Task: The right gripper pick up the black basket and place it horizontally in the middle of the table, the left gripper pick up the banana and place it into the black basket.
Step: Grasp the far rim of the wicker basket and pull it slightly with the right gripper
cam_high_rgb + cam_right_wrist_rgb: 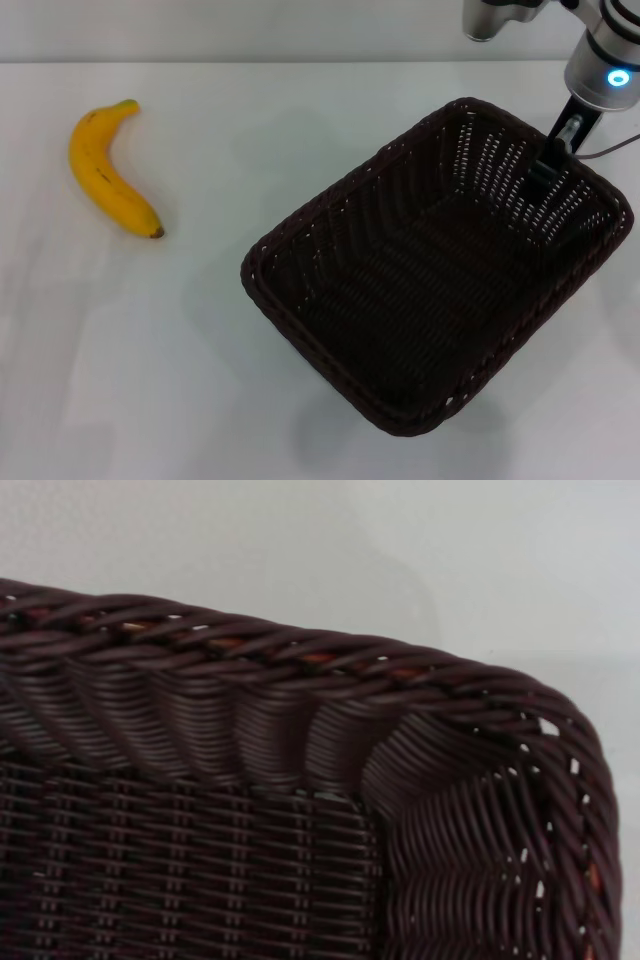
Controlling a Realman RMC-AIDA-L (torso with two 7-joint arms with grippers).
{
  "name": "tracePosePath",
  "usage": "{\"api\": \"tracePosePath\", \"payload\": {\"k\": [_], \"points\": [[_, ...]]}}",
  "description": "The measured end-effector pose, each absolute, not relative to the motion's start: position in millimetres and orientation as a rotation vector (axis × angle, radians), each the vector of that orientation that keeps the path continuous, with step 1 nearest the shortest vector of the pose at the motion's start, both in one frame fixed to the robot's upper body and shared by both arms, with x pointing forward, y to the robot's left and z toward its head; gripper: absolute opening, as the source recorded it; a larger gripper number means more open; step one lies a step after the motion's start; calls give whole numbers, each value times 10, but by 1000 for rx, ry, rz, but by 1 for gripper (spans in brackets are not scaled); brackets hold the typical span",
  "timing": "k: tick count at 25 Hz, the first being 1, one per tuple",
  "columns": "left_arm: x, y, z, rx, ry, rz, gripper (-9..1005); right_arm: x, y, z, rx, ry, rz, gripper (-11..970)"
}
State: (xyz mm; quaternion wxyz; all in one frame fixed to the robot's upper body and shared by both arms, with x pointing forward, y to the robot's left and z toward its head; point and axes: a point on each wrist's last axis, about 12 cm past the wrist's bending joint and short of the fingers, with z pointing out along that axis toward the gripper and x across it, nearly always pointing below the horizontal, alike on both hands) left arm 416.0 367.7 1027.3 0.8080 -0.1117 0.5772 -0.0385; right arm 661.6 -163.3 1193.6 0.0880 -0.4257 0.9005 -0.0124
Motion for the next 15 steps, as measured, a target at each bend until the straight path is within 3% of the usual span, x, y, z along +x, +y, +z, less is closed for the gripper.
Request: {"api": "tracePosePath", "payload": {"k": [8, 15], "points": [[4156, 3682, 10278, -244, 1229, -84, 889, 6599, -1644, 11905, -1357, 2650, -52, 228], [4133, 3679, 10270, -253, 1228, -82, 889, 6578, -1646, 11889, -1415, 2638, -63, 213]]}}
